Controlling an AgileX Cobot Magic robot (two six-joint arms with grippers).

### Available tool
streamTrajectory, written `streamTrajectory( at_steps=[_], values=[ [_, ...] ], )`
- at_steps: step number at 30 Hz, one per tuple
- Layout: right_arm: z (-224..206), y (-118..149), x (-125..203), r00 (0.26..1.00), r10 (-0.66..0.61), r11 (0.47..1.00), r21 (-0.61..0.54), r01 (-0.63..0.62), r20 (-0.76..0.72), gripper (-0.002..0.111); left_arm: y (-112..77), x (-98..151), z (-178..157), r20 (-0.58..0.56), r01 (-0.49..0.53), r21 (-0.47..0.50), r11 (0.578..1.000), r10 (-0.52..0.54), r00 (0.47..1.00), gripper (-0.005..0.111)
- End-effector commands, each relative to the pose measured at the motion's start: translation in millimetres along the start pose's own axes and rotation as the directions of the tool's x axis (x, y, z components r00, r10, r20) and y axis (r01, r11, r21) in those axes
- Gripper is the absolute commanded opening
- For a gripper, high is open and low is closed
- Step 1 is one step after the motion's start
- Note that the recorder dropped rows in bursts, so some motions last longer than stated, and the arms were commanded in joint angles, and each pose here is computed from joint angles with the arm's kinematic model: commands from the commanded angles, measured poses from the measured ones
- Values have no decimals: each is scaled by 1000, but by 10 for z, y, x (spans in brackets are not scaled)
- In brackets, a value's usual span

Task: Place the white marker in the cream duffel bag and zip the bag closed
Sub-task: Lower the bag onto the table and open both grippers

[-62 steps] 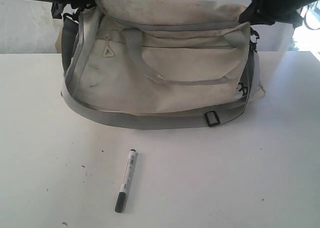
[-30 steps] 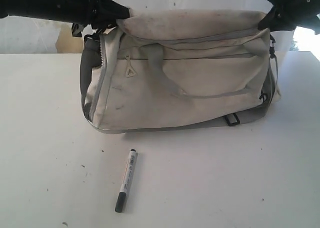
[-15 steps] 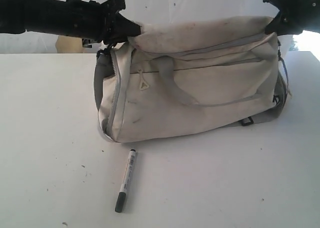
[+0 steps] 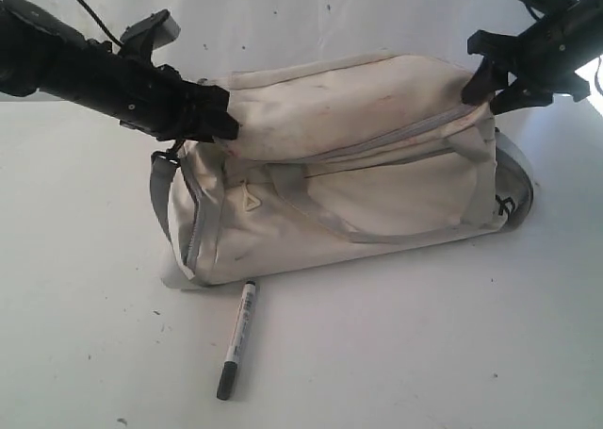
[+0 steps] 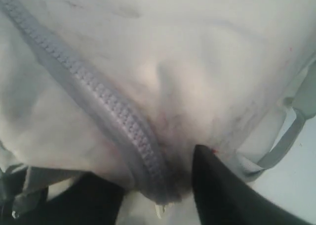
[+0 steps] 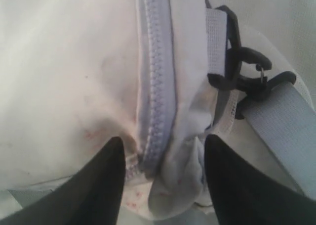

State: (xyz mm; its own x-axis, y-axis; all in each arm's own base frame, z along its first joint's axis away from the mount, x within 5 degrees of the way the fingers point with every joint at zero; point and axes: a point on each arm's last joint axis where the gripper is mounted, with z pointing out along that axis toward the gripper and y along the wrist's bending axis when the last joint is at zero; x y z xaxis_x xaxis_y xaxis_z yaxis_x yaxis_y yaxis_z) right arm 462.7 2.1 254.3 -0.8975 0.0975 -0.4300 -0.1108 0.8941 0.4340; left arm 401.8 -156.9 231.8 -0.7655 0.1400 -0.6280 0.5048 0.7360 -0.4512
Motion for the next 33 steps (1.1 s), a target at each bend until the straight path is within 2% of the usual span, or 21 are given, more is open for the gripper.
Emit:
streamTrajectory(
  at_steps=[1, 5, 13, 16, 20, 23, 25, 28, 31, 33],
  values=[
    [-107, 71, -7, 1000, 2, 1000, -8, -2, -2, 49, 17, -27, -72, 16, 24, -19, 1000, -24, 1000, 72],
    [-229, 140, -23, 1000, -10, 1000, -12, 10, 10, 49, 116, -130, -203, 46, 182, -17, 983, -181, 982, 80],
    [-283, 202, 7, 1000, -22, 999, -27, 21, -19, 49, 433, -273, -482, 141, 420, -13, 907, -415, 899, 81],
    [-253, 263, 20, 999, -40, 999, -33, 39, -30, 49, 471, -286, -523, 152, 464, 15, 886, -461, 875, 81],
    [-180, 421, 44, 996, -73, 996, -50, 71, -45, 49, 570, -319, -562, 217, 502, -7, 865, -489, 845, 81],
    [-110, 582, 78, 992, -105, 992, -69, 101, -62, 49, 646, -334, -584, 253, 577, 9, 817, -560, 789, 81],
    [-64, 691, 103, 989, -130, 989, -82, 124, -72, 49, 755, -314, -583, 265, 636, 14, 772, -616, 742, 81],
    [-15, 809, 132, 981, -175, 981, -96, 167, -80, 49, 919, -261, -535, 260, 687, 22, 727, -667, 698, 81],
    [-5, 824, 140, 978, -189, 979, -88, 182, -85, 49, 1041, -211, -484, 246, 729, 46, 683, -715, 654, 81],
    [-16, 820, 142, 979, -183, 981, -78, 176, -88, 49, 1118, -188, -446, 237, 765, 88, 639, -759, 607, 81]
  ],
)
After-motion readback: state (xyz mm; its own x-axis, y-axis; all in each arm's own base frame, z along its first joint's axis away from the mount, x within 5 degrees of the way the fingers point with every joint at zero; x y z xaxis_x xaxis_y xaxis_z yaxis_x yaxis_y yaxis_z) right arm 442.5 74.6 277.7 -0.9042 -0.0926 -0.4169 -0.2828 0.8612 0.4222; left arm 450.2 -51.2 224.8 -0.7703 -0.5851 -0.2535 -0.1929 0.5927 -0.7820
